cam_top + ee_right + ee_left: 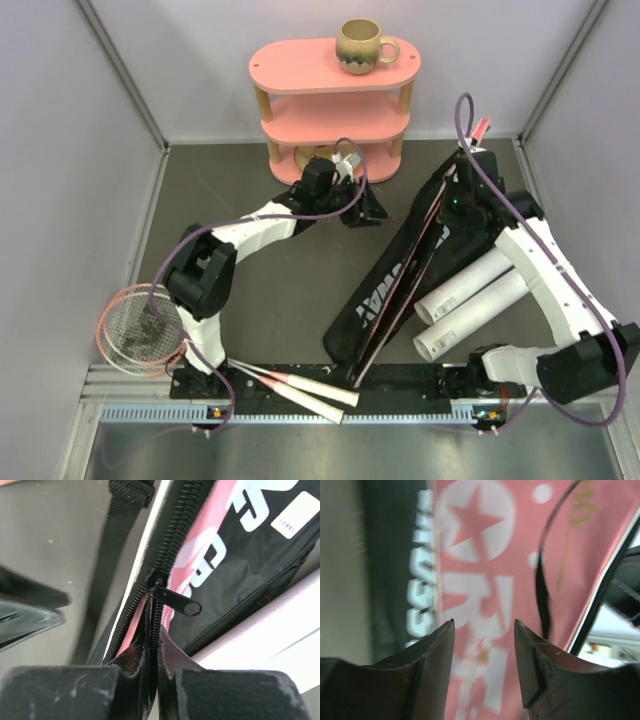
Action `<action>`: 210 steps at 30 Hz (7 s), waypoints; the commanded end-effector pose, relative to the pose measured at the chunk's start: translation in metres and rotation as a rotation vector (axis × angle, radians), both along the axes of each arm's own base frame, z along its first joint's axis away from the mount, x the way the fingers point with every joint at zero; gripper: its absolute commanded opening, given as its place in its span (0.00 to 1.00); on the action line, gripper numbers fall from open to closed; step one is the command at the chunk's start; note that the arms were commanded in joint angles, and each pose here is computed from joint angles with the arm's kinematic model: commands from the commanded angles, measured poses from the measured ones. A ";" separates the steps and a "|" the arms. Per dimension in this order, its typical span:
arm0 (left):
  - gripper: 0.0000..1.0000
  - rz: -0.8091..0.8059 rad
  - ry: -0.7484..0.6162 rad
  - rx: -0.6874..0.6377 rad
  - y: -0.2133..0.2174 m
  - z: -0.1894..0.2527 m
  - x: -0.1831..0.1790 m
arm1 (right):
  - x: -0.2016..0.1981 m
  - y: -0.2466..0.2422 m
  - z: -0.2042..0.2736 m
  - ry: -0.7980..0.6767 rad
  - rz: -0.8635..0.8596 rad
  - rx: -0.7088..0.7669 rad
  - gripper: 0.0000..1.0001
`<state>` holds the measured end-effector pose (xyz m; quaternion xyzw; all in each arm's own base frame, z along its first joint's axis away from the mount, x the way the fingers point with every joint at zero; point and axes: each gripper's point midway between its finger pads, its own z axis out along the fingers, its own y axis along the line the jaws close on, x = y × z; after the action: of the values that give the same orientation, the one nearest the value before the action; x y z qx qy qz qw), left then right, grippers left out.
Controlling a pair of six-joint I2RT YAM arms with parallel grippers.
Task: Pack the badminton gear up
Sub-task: Open the racket bag at the center of the board, then move the racket to the center of the board, then pick up the racket from the center of the board, then place the racket in the racket bag.
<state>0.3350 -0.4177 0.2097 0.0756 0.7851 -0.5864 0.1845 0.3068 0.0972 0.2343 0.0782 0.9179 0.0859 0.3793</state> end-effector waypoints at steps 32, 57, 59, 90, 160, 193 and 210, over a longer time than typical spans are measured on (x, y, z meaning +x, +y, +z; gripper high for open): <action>0.99 0.917 0.830 1.065 0.336 -0.121 -0.240 | 0.058 0.033 -0.035 0.039 0.159 0.021 0.00; 0.94 0.936 1.135 1.112 0.321 -0.208 -0.267 | 0.058 0.036 -0.040 0.043 0.165 0.035 0.00; 0.93 0.928 1.163 1.152 0.323 -0.215 -0.272 | 0.058 0.036 -0.040 0.041 0.163 0.041 0.00; 0.66 0.868 0.398 1.304 0.322 -0.167 -0.100 | 0.049 0.044 -0.037 0.039 0.214 0.073 0.00; 0.21 1.026 0.698 0.971 0.389 -0.217 -0.010 | 0.047 0.050 -0.031 0.026 0.254 0.093 0.00; 0.00 -0.061 -0.514 0.206 0.132 0.150 -0.100 | 0.118 0.017 0.015 -0.214 0.176 0.275 0.00; 0.00 0.356 -0.771 1.228 0.126 0.064 -0.057 | 0.121 -0.042 0.007 -0.039 -0.266 0.248 0.00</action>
<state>0.2542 -0.3223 0.2762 0.2706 0.8604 -0.1127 0.4169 0.4267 0.0741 0.2071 0.2050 0.8897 0.1823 0.3649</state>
